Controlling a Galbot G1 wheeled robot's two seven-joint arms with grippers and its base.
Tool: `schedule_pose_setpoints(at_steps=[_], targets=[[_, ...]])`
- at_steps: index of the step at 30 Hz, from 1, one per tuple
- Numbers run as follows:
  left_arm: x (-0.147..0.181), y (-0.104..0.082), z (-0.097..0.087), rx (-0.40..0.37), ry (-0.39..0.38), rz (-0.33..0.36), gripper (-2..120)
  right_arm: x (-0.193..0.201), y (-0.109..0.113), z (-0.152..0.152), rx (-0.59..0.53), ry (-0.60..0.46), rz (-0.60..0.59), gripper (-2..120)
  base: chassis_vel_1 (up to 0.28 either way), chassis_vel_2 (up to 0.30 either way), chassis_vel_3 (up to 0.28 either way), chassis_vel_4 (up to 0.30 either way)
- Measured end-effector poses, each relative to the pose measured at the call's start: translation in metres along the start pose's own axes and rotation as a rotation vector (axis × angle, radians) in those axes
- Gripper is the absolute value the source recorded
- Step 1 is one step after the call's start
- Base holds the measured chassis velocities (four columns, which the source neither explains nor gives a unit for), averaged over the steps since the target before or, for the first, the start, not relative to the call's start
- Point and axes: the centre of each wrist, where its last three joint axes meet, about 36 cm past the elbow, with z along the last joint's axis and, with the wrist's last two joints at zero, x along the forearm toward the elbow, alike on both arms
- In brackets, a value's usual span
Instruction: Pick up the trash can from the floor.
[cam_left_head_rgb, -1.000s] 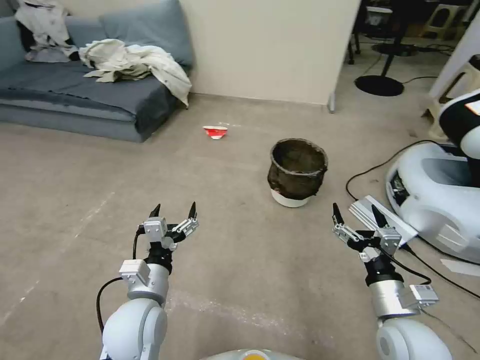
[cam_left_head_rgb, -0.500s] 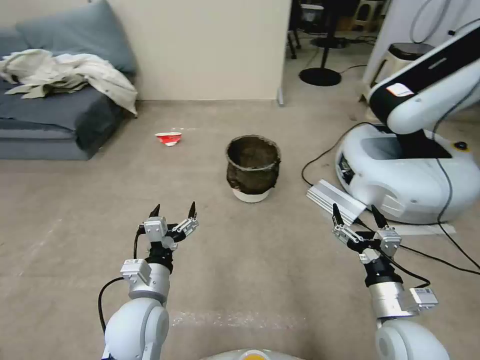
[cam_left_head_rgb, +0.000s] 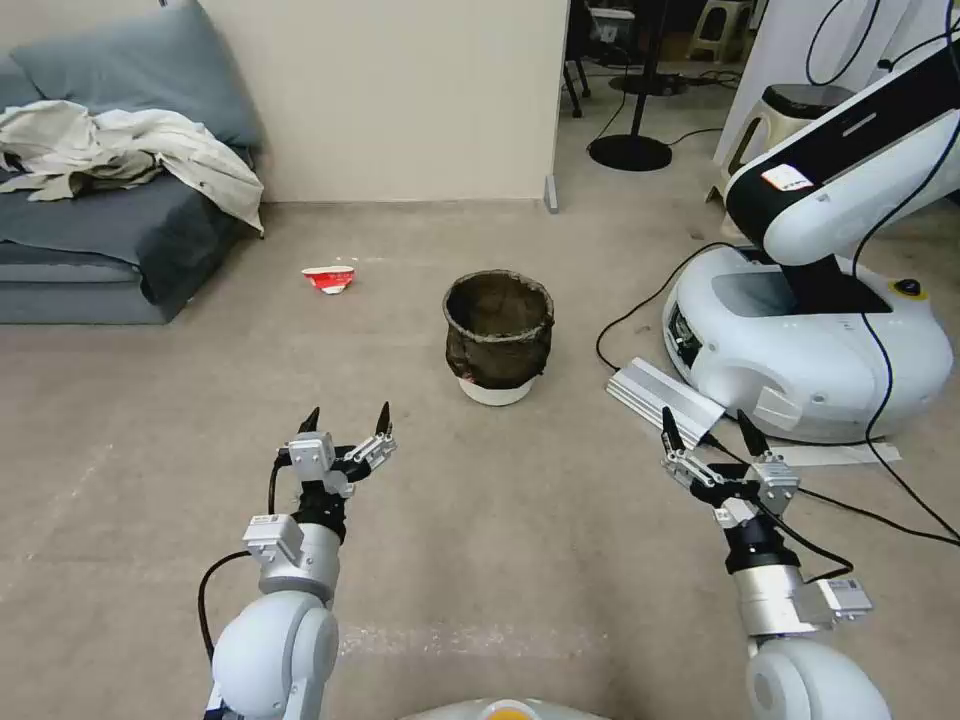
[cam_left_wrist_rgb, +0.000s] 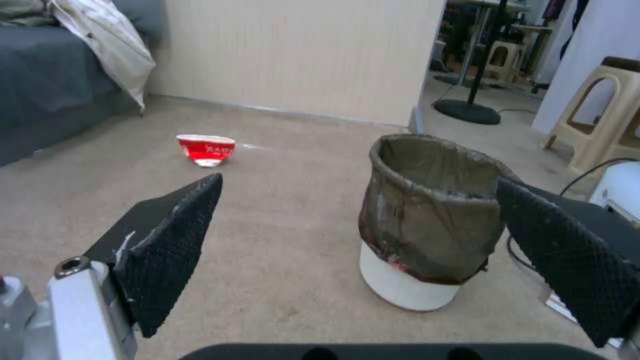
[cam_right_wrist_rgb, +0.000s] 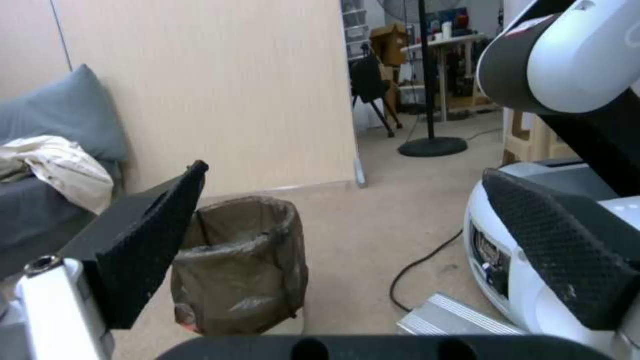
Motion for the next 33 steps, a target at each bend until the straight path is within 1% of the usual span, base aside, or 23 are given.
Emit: schedule_pose_setpoints(at_steps=[5,17,33], targets=[[-0.0022,0.0002,0.0009,0.0,-0.001,0.003,100,-0.0014,-0.0005,0.0005,-0.004,-0.002,-0.002,100,-0.052,0.033,0.053,-0.051],[-0.0046,-0.0007,0.0025,0.004,-0.002,0.005,100,-0.0026,-0.0007,0.0006,-0.005,0.0,-0.003,100,-0.174,0.176,0.166,-0.171],[-0.004,-0.0013,0.0031,0.007,-0.003,0.005,100,-0.0018,-0.0007,0.0016,-0.006,0.003,0.0,100,-0.144,0.144,0.144,-0.145]])
